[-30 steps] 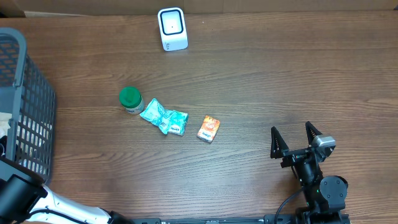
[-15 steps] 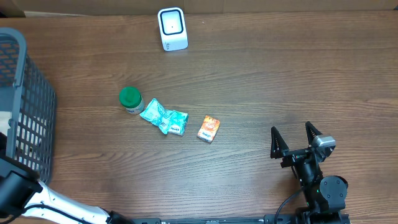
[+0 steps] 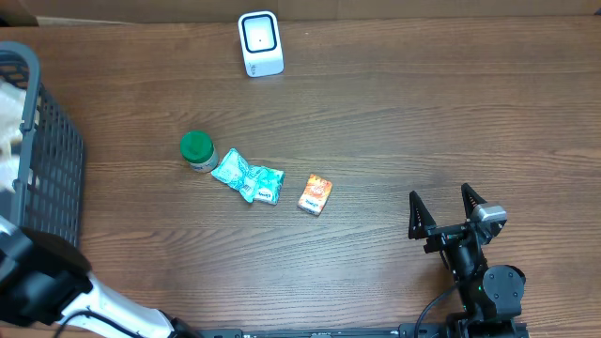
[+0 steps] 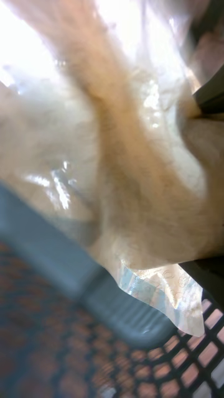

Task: Scan the item barcode
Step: 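Carry the clear pouch out and drop it right of the orange box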

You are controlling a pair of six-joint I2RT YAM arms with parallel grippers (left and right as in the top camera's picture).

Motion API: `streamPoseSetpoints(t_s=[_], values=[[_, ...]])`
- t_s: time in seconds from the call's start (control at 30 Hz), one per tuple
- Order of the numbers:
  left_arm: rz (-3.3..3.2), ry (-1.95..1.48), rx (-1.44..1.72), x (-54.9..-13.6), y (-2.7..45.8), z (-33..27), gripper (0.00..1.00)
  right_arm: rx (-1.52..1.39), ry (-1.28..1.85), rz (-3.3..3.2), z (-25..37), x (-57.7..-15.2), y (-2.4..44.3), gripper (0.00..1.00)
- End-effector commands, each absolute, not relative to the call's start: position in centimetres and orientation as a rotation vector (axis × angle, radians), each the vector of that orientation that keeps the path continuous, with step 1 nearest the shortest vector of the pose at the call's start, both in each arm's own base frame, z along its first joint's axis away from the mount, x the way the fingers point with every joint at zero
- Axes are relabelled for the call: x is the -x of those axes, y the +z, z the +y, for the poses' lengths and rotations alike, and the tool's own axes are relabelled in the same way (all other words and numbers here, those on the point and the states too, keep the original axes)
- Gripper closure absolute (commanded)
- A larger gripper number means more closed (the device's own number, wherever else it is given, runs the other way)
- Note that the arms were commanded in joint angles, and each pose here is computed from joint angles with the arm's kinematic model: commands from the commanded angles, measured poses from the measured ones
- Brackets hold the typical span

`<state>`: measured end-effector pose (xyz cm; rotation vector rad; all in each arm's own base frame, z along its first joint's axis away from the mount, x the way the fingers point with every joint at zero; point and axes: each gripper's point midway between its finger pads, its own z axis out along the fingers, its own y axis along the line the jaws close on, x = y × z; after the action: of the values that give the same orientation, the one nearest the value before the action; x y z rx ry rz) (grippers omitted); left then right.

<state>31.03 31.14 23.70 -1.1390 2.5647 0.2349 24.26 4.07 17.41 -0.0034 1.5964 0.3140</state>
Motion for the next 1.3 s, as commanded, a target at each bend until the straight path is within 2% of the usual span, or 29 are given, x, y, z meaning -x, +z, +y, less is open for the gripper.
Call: streamPoseSetpoints(t_s=[0.0, 0.13, 0.23, 0.4, 0.53, 0.7, 0.87, 0.9, 1.03, 1.27], values=[[2.337, 0.261, 1.032, -31.9, 32.8, 28.0, 0.73, 0.001, 0.315, 1.596, 4.1, -24.3, 17.2, 0.0], [2.211, 0.254, 0.897, -32.0, 38.9, 24.3, 0.73, 0.001, 0.315, 1.596, 4.1, -24.3, 17.1, 0.0], [2.164, 0.226, 0.834, -31.7, 41.2, 21.7, 0.72, 0.001, 0.315, 1.596, 4.1, -24.3, 17.2, 0.0], [2.181, 0.101, 0.659, -32.1, 42.9, 15.5, 0.72, 0.001, 0.315, 1.596, 4.1, -24.3, 17.2, 0.0], [2.244, -0.031, 0.507, -33.5, 42.5, 10.5, 0.72, 0.001, 0.315, 1.596, 4.1, -24.3, 17.2, 0.0], [2.371, -0.178, 0.247, -35.8, 40.0, 2.2, 0.7, 0.001, 0.315, 1.596, 4.1, -24.3, 17.2, 0.0], [2.523, -0.277, -0.007, -37.3, 35.5, -6.0, 0.7, 0.001, 0.315, 1.596, 4.1, -24.3, 17.1, 0.0], [2.57, -0.304, -0.102, -38.0, 33.4, -9.1, 0.7, 0.001, 0.315, 1.596, 4.1, -24.3, 17.2, 0.0], [2.675, -0.335, -0.268, -39.0, 28.5, -14.7, 0.7, 0.001, 0.315, 1.596, 4.1, -24.3, 17.1, 0.0], [2.876, -0.4, -0.509, -38.1, 20.0, -22.7, 0.65, 0.001, 0.315, 1.596, 4.1, -24.3, 17.1, 0.0]])
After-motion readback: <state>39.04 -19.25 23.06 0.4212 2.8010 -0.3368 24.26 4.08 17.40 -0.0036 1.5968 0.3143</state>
